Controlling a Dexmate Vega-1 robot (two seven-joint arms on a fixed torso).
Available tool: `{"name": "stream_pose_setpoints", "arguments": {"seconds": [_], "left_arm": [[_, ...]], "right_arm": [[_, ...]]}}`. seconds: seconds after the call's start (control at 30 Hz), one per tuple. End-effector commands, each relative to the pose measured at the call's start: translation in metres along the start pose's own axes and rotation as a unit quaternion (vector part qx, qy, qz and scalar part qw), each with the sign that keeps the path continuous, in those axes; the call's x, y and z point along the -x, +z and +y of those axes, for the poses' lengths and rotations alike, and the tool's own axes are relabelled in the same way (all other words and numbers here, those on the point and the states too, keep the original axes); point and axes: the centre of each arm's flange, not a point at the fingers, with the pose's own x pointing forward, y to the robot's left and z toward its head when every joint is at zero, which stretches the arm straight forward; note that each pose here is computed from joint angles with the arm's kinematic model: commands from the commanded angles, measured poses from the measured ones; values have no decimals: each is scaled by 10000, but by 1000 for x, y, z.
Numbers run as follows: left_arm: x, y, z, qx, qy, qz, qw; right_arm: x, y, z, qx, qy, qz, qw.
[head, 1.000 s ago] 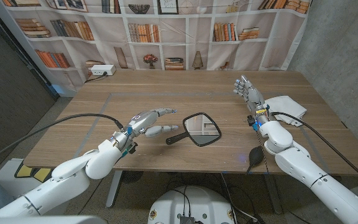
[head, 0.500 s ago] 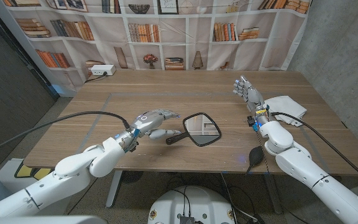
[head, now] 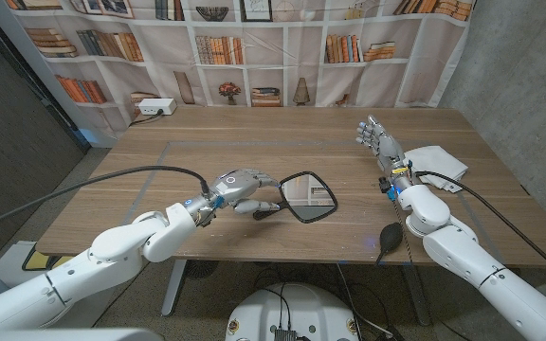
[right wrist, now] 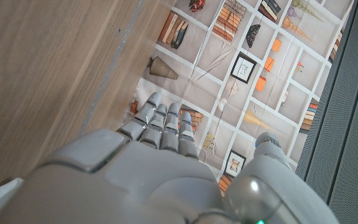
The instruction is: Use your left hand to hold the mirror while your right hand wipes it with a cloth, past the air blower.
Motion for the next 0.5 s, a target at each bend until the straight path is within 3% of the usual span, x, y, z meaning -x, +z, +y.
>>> {"name": "stream_pose_setpoints", "arguments": {"seconds": [0.03, 0.5], "left_arm": [[-18, 12, -10, -412, -305, -193, 9985], [-36, 9, -36, -288, -667, -211, 9971]], "right_arm": [[7, -1, -9, -70, -7, 22, 10000], [10, -2, -18, -88, -26, 51, 9999]]}}
